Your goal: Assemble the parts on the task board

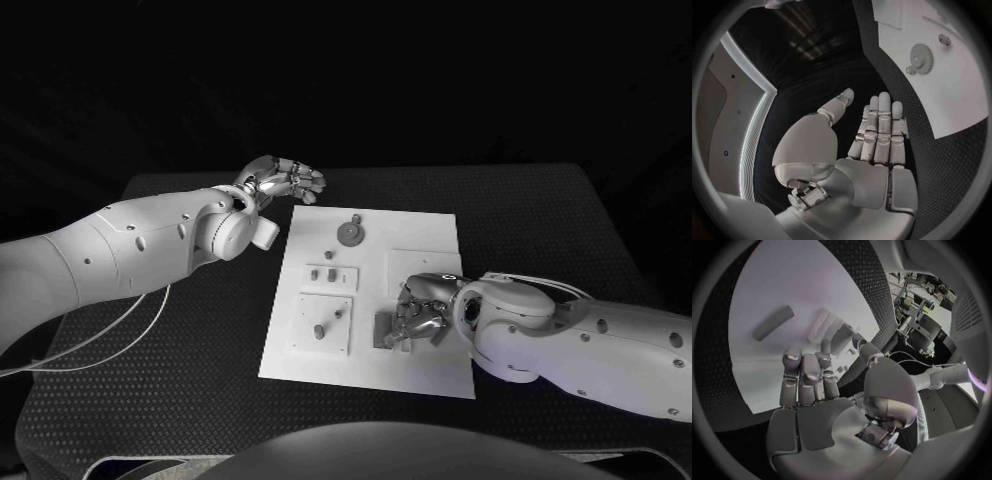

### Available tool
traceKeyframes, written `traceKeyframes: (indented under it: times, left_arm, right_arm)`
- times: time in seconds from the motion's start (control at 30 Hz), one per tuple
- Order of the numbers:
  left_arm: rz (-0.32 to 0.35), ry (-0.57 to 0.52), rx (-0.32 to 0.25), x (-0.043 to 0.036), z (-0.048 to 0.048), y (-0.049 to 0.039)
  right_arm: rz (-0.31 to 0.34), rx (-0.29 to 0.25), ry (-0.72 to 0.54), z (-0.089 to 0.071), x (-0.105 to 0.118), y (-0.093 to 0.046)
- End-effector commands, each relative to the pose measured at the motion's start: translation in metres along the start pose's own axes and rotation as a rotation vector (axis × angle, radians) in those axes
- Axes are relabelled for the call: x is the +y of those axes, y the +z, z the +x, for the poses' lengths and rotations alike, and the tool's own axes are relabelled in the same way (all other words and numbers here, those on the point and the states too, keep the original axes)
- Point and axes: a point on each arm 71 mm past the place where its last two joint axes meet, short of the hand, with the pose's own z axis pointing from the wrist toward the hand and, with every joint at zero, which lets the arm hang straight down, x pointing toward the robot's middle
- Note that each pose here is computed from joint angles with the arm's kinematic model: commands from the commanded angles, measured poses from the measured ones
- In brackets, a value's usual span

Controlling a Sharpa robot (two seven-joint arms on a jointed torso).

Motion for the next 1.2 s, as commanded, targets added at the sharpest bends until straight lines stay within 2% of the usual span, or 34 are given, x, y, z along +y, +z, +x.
traceKeyframes:
  times: [0.03,0.73,1.0,1.2]
  left_arm:
    - [0.007,-0.007,0.014,-0.0013,0.0016,0.0003]
    - [0.005,-0.008,0.017,-0.0010,0.0013,-0.0001]
    - [0.003,-0.008,0.018,-0.0008,0.0011,-0.0002]
    - [0.001,-0.008,0.019,-0.0007,0.0011,-0.0003]
  right_arm:
    - [-0.010,0.002,-0.046,0.0015,0.0025,0.0007]
    - [-0.024,0.020,-0.067,0.0064,0.0072,0.0001]
    - [-0.019,0.010,-0.074,0.0065,0.0066,0.0012]
    - [-0.003,-0.021,-0.085,0.0043,0.0040,0.0019]
